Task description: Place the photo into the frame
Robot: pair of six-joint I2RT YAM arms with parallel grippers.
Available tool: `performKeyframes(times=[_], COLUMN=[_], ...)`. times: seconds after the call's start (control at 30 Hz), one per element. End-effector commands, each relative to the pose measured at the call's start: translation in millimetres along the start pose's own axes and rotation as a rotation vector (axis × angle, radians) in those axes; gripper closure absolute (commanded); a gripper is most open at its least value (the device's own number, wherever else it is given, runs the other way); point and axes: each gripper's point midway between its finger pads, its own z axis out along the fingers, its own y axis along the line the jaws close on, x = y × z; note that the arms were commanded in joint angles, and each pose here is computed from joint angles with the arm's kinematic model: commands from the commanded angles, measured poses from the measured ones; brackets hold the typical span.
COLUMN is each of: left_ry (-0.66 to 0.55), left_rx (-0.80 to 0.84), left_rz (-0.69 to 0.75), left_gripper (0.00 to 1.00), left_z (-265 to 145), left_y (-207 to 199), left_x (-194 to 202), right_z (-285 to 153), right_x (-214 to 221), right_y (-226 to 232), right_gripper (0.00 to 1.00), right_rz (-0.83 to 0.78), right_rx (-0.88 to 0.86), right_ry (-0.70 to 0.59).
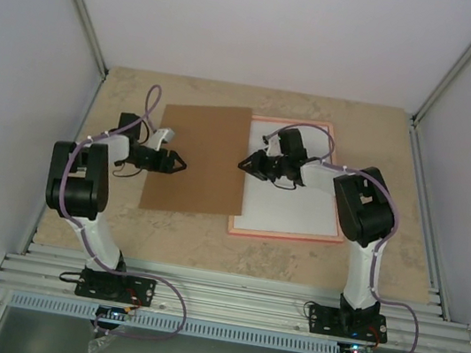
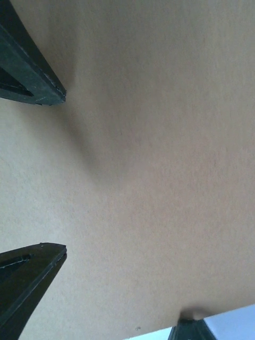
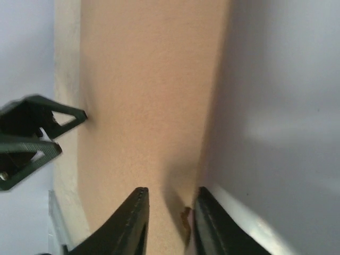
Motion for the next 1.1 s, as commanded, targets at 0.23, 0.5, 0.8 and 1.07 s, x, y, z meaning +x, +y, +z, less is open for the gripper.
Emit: performKeyframes(times=[0.23, 0.5, 0.8, 1.07], left_ry=[-0.213, -0.465, -0.679, -0.744], left_rx=[0.011, -0.185, -0.285, -0.129], left_rz=[0.096, 0.132, 0.053, -0.013], left_gripper=[0.10, 0.01, 0.00, 0.01], left_z=[-80.1, -192.7, -269.8, -289.4], left_y=[-38.8, -55.9, -85.0, -111.3], left_x=[-35.3, -96.5, -135.4, -161.1], right_z=[-64.3, -131.0, -230.4, -299.4], right_x=[-61.7, -92.8, -118.8, -131.8], right_y=[127.4, 199.0, 265.5, 260.1], right_gripper=[0.99, 1.00, 1.00, 0.99], right_rz=[-0.267, -0.604, -1.146, -1.571], right_rx=[-0.270, -0.238, 0.013, 0.548], right_ry=[-0.148, -0.305, -0.604, -0.803])
